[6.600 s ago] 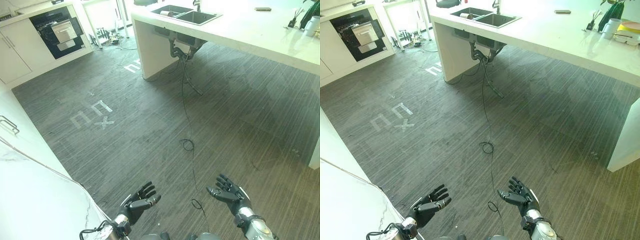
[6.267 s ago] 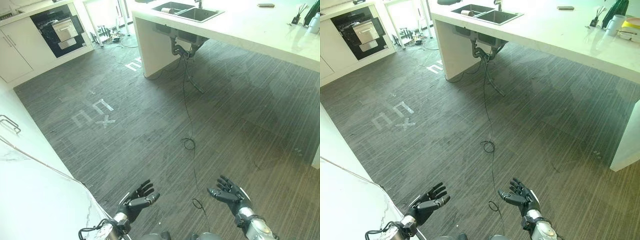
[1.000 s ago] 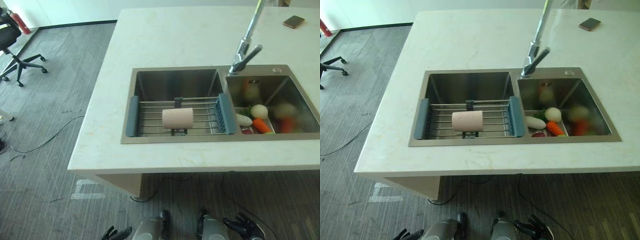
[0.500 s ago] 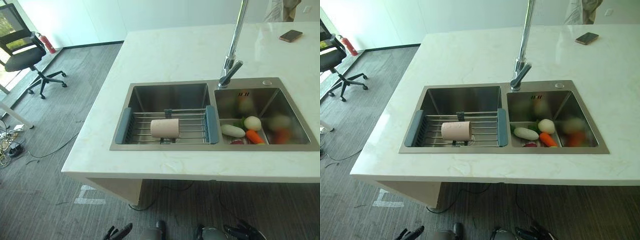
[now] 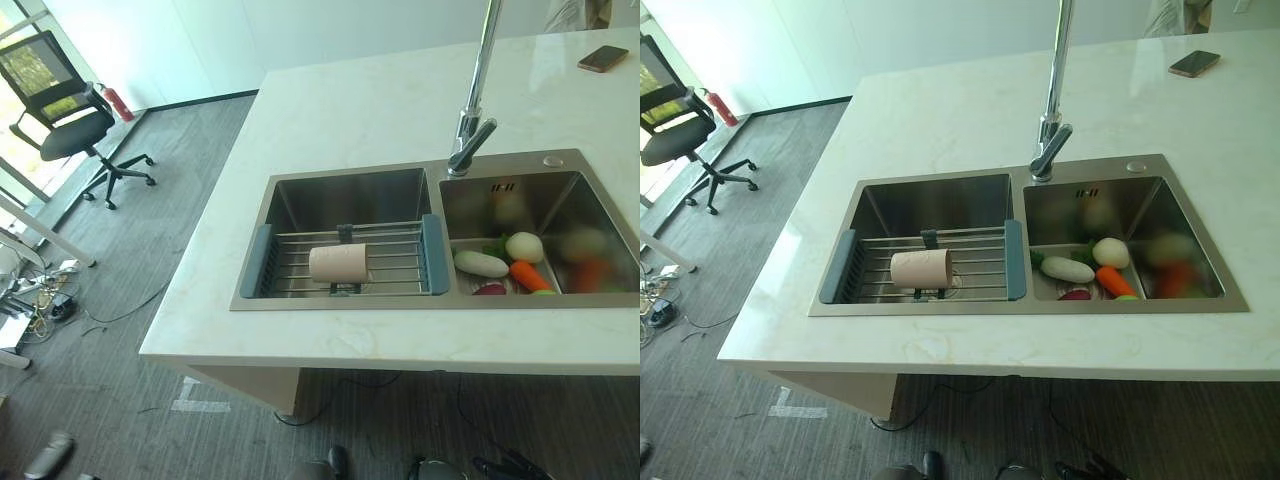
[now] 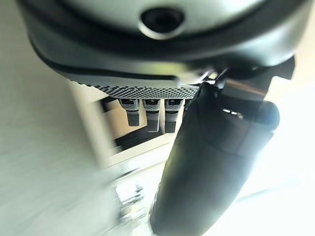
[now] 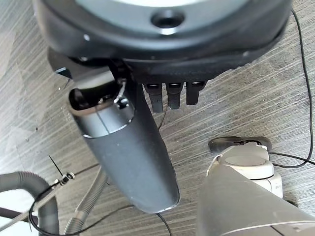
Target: Place the dishes in the dishwasher.
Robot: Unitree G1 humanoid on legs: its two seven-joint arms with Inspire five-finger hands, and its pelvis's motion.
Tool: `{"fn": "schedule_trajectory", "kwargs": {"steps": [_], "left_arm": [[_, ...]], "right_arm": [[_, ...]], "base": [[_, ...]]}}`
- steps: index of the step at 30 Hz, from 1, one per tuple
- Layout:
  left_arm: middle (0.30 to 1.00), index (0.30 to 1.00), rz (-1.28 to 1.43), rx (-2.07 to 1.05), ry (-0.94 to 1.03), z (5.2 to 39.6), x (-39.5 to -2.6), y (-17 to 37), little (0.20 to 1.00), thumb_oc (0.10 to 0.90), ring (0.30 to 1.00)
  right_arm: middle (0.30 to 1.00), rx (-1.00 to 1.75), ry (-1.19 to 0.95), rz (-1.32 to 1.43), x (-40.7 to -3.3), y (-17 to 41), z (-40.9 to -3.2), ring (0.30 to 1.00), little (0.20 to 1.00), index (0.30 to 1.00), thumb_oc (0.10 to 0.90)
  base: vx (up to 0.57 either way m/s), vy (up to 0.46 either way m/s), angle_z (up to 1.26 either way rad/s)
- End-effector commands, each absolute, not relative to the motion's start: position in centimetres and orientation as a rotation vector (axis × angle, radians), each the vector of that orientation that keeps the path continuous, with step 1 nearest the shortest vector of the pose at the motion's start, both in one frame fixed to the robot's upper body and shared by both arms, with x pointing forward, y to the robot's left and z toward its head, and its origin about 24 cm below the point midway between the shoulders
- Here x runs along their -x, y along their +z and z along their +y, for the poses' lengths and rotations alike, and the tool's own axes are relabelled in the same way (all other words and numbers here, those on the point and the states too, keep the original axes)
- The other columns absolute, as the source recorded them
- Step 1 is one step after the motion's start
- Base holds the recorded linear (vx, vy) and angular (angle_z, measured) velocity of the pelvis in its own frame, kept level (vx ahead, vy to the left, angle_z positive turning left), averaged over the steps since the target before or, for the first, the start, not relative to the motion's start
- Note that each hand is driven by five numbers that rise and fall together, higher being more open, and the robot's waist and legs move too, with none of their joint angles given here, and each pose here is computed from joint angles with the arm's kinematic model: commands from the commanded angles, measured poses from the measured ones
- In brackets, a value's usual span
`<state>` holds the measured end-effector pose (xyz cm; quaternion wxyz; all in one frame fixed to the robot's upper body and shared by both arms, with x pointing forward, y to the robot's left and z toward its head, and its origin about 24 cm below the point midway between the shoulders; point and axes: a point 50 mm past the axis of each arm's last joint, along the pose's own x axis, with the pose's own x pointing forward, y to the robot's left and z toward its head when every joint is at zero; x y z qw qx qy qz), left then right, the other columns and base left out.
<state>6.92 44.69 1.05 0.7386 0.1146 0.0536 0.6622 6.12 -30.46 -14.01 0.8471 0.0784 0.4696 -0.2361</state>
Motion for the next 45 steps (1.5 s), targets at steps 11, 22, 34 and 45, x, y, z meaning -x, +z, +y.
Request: {"fn": "schedule_trajectory", "kwargs": {"steps": [11, 22, 34, 45], "left_arm": [[0.9, 0.9, -0.871, -0.624, 0.524, 37.5, -21.4, 28.7, 0.9, 0.8, 0.9], [0.9, 0.9, -0.547, -0.687, -0.021, 30.7, -28.7, 28.4, 0.9, 0.8, 0.9], [0.9, 0.9, -0.177, -0.782, -0.261, 30.6, -31.9, 25.3, 0.9, 0.8, 0.9], [0.9, 0.9, -0.228, -0.773, -0.329, 28.9, -31.8, 26.4, 0.9, 0.8, 0.9]], "right_arm": [[0.9, -0.2, -0.528, 0.97, -8.1, -14.5, -28.6, 0.9, 0.9, 0.9, 0.8], [0.9, -0.269, -0.649, 1.017, -5.6, -14.4, -30.3, 0.9, 0.9, 0.9, 0.8], [0.9, -0.258, -0.663, 0.971, -5.9, -13.7, -31.6, 0.9, 0.9, 0.9, 0.8], [0.9, -0.252, -0.668, 0.972, -5.8, -13.6, -31.7, 0.9, 0.9, 0.9, 0.8]], "base": [[0.01, -0.059, -0.1], [0.02, -0.025, -0.24], [0.01, 0.032, -0.13], [0.0, 0.0, 0.0]]}}
